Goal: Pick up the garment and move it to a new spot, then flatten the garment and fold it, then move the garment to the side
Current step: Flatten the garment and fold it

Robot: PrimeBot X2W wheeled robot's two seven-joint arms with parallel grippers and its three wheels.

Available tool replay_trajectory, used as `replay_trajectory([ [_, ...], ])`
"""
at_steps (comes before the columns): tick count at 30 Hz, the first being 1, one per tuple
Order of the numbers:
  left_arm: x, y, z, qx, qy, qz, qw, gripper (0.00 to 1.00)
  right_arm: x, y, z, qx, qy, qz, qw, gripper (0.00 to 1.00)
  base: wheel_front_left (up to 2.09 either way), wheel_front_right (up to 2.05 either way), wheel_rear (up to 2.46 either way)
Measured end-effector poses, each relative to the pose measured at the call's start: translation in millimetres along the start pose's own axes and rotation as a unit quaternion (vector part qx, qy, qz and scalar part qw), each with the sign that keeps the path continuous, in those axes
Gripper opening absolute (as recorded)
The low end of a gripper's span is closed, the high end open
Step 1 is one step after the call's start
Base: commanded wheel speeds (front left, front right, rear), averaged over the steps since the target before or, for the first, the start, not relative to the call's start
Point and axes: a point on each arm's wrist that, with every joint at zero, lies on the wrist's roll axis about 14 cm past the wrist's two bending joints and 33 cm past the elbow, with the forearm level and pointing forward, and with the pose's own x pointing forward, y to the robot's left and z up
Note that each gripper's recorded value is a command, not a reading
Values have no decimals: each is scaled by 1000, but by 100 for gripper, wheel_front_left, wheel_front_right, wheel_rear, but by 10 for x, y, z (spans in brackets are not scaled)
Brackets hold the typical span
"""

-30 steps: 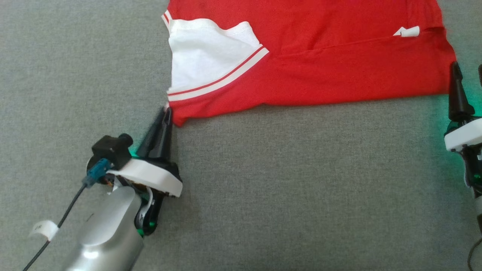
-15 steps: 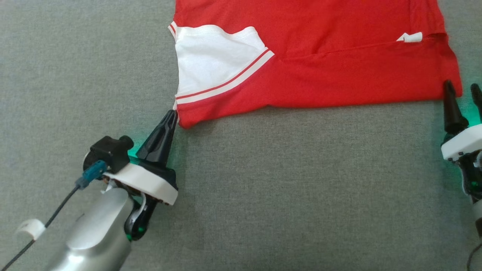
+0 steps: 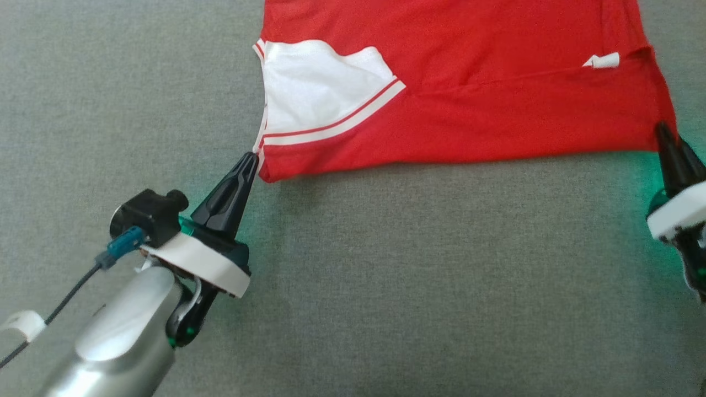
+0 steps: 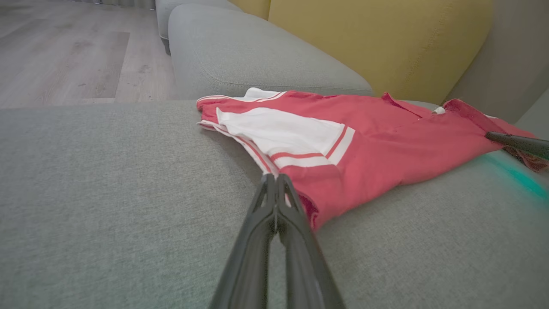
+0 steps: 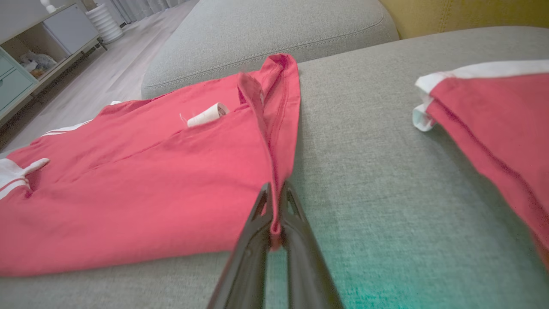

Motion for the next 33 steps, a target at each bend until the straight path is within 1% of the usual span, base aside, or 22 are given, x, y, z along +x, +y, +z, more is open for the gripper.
replay_trajectory([
  [3,-59,-26,26,2,5,-7,1000,0,-107,-5,-25,-3,2,6,1000,0,0,0,0],
  [14,-377,-150,-104,-13,50,-23,998,0,-519,-45,-150,-3,22,17,1000,0,0,0,0],
  [18,-529,-273,-187,-27,70,-26,997,0,-705,-119,-235,-6,34,11,999,0,0,0,0],
  [22,-685,-432,-343,-53,99,-34,993,0,-893,-198,-414,-2,61,0,998,0,0,0,0],
  [25,-762,-488,-407,-62,110,-32,991,0,-1018,-283,-519,-5,78,-11,997,0,0,0,0],
  [30,-804,-541,-437,-73,117,-31,990,0,-1064,-326,-505,-2,75,-18,997,0,0,0,0],
  [31,-804,-537,-439,-72,117,-29,990,0,-1061,-340,-490,-1,73,-20,997,4,0,0,0],
  [32,-803,-523,-445,-72,117,-25,990,0,-1058,-346,-490,-2,72,-22,997,71,0,0,0],
  [33,-798,-514,-454,-73,117,-22,990,18,-1054,-348,-492,-5,72,-23,997,100,0,0,0],
])
